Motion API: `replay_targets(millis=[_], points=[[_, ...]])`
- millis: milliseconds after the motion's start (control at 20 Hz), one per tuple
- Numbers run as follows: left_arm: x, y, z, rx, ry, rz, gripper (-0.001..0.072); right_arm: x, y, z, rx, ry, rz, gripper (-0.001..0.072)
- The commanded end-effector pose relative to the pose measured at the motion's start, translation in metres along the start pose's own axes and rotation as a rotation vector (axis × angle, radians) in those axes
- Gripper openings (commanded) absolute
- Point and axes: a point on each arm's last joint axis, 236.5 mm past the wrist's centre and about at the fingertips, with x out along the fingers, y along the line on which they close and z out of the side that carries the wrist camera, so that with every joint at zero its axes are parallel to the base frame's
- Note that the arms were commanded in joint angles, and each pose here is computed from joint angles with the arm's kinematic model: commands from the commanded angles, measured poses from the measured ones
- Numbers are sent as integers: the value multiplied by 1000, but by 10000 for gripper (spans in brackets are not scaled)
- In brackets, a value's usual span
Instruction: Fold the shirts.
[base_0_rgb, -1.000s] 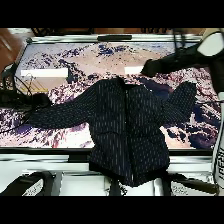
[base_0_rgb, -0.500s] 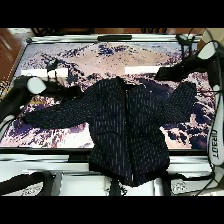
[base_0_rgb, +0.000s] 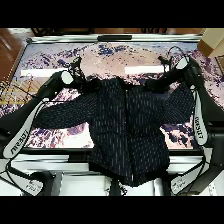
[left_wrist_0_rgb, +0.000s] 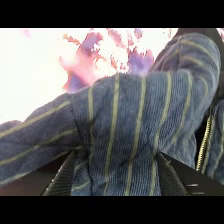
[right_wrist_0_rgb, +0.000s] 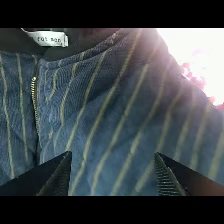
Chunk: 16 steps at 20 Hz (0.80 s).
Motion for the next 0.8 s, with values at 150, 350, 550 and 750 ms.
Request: replay_targets(millis=[150,350,550,750], points=[[18,2,-3,-6,16,-5,584,42,12,-12,-22,80,15,625],[20,4,-2,-6,10,-2,277,54,26,-20,-65,117,1,315],[11,13,-1,-18,31,10,60,50,29,-18,-76,107,-4,101],[-42,-21,34,151,-91,-42,59,-11,55,26,-242,-106,-29,101]])
